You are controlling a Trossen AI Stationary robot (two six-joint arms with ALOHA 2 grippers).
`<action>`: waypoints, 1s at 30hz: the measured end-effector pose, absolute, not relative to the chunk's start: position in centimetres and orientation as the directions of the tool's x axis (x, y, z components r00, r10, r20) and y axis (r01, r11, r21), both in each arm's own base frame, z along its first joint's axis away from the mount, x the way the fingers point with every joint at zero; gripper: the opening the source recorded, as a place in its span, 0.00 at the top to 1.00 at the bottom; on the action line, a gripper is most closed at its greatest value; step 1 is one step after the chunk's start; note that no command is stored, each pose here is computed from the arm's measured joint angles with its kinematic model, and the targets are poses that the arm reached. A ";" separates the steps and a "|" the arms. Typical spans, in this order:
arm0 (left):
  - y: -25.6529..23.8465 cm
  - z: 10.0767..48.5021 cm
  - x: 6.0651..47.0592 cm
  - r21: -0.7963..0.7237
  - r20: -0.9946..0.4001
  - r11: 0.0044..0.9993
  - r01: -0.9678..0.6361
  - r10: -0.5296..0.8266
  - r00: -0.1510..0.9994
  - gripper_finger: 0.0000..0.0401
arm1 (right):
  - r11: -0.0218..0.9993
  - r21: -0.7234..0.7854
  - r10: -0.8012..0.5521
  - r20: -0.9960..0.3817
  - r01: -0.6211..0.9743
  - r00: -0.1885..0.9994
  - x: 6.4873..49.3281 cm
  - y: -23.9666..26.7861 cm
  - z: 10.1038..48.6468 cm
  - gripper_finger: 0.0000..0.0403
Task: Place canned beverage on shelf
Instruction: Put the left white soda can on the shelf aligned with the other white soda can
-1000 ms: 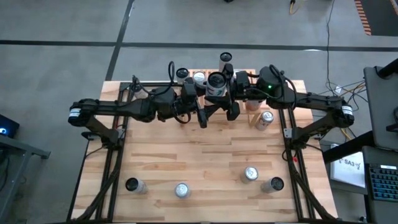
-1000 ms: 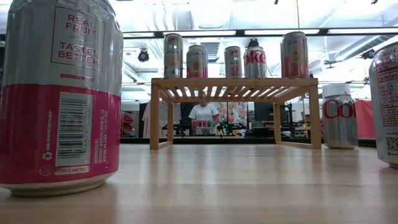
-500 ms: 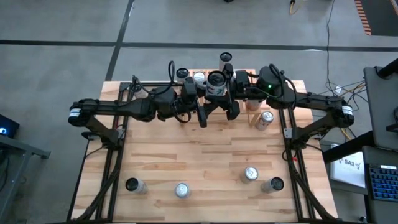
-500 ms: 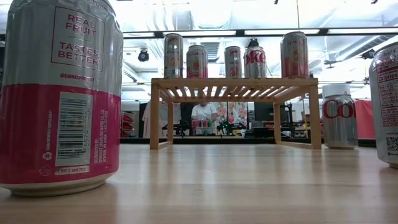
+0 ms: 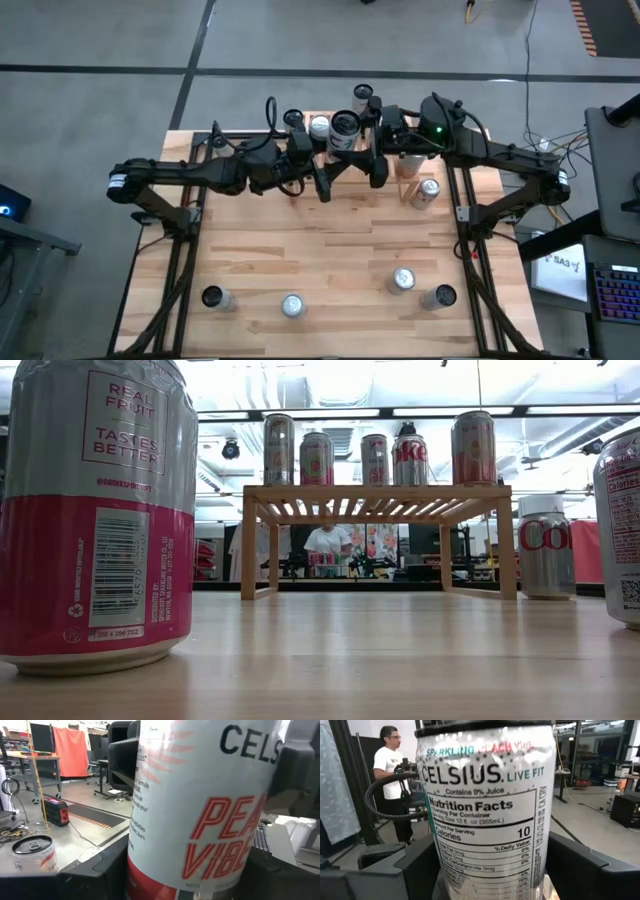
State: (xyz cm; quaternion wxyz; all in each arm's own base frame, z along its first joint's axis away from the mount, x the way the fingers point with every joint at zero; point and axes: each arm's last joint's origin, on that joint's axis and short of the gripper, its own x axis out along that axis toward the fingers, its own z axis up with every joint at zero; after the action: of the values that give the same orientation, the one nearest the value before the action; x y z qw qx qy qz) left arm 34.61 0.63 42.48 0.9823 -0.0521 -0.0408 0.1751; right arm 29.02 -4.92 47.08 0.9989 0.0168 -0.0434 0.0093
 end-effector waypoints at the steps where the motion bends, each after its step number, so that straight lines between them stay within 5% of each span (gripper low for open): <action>1: 0.6 42.5 34.6 -0.115 0.062 0.933 -0.340 0.349 0.935 0.41 | 0.999 0.034 0.016 0.082 -0.019 0.997 28.9 -4.9 47.2 0.25; 19: 0.9 41.7 34.4 -0.051 -0.018 0.887 -0.459 0.458 0.889 0.41 | 0.995 0.036 -0.085 -0.111 0.090 0.990 26.4 -4.7 50.6 0.27; 30: 0.9 41.1 35.1 -0.059 -0.022 0.881 -0.469 0.468 0.883 0.41 | 0.997 -0.008 -0.082 -0.165 0.082 0.983 29.5 -5.3 51.0 0.27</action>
State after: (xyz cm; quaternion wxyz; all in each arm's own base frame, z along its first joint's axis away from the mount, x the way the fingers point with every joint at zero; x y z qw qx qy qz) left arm 35.13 0.93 41.15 0.9699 -0.0313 0.0033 0.2415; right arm 29.50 -5.29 50.99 0.9957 -0.0006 0.0831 -0.0413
